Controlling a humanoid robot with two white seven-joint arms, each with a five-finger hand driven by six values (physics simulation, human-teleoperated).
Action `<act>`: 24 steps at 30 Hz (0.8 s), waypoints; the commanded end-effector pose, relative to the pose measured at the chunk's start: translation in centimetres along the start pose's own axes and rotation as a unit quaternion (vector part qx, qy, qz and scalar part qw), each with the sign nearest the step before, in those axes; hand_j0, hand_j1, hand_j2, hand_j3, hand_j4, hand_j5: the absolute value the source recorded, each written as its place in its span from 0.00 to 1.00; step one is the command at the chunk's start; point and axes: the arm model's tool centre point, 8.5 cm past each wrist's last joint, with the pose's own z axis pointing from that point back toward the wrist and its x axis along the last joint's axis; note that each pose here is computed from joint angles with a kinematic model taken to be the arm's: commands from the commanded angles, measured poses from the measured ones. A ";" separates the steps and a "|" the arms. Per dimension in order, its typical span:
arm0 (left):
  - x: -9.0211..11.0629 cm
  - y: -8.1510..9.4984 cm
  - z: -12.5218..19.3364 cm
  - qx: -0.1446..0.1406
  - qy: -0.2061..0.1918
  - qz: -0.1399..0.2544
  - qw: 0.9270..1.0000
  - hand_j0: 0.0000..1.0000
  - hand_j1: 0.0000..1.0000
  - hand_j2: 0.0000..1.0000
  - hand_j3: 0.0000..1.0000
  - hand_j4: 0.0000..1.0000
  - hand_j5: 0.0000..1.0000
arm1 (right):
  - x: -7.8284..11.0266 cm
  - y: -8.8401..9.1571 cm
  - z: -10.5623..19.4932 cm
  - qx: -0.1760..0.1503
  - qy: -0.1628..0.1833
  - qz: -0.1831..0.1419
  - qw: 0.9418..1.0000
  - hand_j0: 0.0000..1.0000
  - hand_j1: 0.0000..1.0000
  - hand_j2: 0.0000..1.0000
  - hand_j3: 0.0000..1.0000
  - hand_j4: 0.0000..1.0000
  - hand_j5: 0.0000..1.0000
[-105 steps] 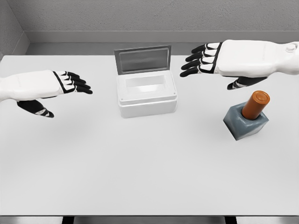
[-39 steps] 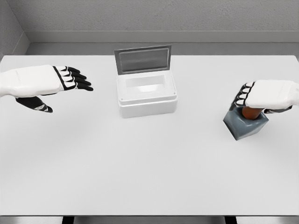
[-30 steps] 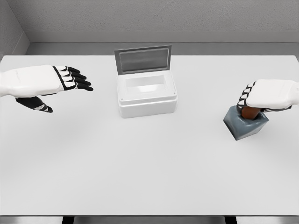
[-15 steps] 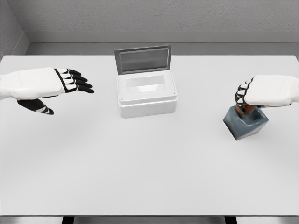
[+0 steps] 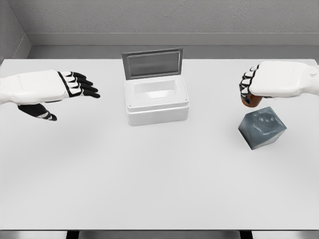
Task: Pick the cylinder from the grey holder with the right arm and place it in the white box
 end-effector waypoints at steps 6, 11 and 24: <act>0.0 0.2 0.1 0.002 0.001 0.001 1.000 1.00 1.00 1.00 1.00 1.00 1.00 | 0.3 -1.3 -1.7 -0.023 -0.010 0.008 1.000 0.42 0.42 0.42 0.42 0.42 0.42; -0.1 0.6 0.1 0.005 0.001 -0.003 1.000 1.00 1.00 1.00 1.00 1.00 1.00 | 0.3 -2.4 -2.6 -0.038 -0.014 0.015 0.999 0.42 0.42 0.42 0.42 0.42 0.42; -0.3 1.4 0.4 0.009 0.007 -0.012 1.000 1.00 1.00 1.00 1.00 1.00 1.00 | 0.4 -4.6 -7.3 -0.062 -0.028 0.031 0.997 0.42 0.42 0.42 0.42 0.42 0.42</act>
